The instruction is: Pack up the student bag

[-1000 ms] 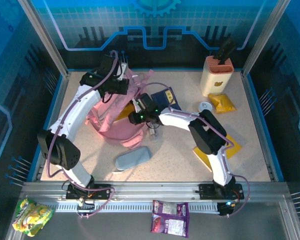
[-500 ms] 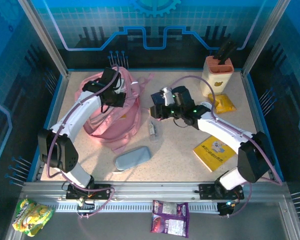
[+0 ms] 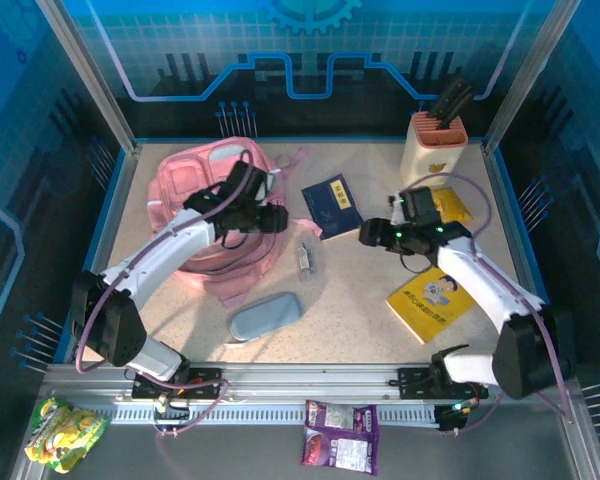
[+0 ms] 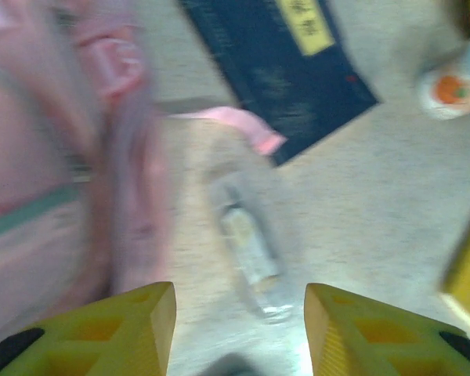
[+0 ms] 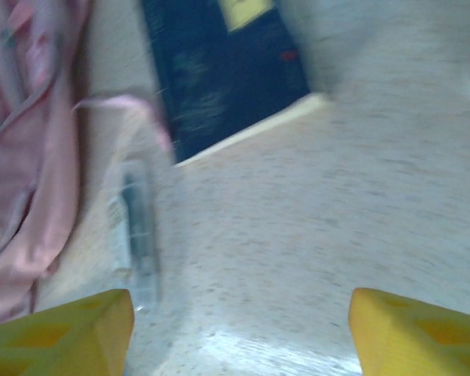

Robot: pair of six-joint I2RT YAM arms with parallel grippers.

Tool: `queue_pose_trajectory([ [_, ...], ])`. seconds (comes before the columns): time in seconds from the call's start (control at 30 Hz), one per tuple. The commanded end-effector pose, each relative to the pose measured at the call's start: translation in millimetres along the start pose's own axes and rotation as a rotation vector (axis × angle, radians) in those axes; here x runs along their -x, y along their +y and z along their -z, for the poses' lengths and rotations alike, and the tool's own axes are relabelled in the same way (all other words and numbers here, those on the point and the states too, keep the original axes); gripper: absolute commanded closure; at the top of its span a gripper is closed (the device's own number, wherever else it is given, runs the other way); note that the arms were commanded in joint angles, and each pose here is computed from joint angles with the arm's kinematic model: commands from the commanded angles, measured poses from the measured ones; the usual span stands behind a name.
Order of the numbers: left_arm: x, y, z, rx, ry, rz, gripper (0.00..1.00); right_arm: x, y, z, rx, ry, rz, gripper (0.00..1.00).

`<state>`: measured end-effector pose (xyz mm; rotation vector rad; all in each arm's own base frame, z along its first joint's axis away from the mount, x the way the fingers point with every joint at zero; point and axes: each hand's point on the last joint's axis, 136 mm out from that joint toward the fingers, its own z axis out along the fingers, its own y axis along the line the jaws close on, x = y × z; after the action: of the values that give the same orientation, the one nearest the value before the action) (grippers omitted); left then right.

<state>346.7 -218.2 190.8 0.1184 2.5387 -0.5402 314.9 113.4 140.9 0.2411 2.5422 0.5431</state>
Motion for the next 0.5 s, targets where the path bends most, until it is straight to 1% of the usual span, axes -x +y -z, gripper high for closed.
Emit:
queue_pose_trajectory([
  [0.0,3,-50,-7,-0.159,-0.067,0.089,0.51,-24,-60,18,-0.174,0.002,-0.149,0.20],
  [0.07,-5,-71,-17,-0.193,-0.057,0.081,0.51,-22,-84,30,-0.229,-0.029,-0.211,0.16],
  [0.13,-12,-91,-28,-0.216,-0.057,0.085,0.49,-19,-114,44,-0.326,-0.071,-0.279,0.11],
  [0.27,-32,-128,-53,-0.282,-0.014,0.082,0.46,-19,-174,64,-0.465,-0.156,-0.442,0.02],
  [0.33,-38,-142,-64,-0.301,-0.009,0.075,0.45,-22,-199,70,-0.486,-0.188,-0.541,0.00],
  [0.4,-44,-155,-73,-0.310,-0.013,0.061,0.45,-23,-217,76,-0.526,-0.209,-0.588,0.00],
  [0.47,-52,-169,-86,-0.333,0.008,0.056,0.45,-31,-236,78,-0.544,-0.208,-0.672,0.00],
])
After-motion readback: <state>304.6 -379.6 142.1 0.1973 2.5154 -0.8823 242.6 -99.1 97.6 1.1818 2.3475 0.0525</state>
